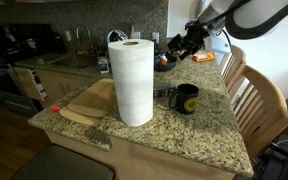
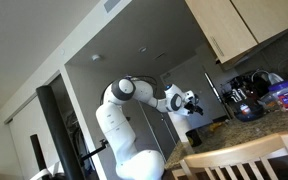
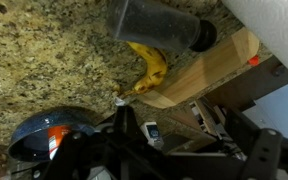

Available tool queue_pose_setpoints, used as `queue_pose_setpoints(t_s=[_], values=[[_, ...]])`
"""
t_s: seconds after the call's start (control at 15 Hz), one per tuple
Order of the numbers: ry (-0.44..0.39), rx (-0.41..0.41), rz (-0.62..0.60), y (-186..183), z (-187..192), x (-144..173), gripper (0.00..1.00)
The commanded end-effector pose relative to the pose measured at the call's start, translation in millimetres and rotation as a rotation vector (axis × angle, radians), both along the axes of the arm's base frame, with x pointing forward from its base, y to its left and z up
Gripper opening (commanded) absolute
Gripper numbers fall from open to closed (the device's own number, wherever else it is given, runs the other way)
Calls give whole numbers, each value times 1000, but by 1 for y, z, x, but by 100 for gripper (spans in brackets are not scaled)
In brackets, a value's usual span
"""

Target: Move the pump bottle to the right side of the countertop

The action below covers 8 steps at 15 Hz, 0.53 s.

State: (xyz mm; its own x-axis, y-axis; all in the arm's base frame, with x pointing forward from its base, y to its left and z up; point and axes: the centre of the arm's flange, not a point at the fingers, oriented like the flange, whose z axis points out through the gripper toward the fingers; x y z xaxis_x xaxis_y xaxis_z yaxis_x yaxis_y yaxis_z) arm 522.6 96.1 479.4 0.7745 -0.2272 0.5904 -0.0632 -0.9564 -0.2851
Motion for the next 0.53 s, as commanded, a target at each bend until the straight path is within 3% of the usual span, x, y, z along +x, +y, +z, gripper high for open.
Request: queue_pose_setpoints(t_s=[0.0, 0.27, 0.47], values=[[0, 0, 0, 0, 0, 0, 100], [0, 0, 0, 0, 0, 0, 100], [24, -188, -83, 2, -27, -1, 100]])
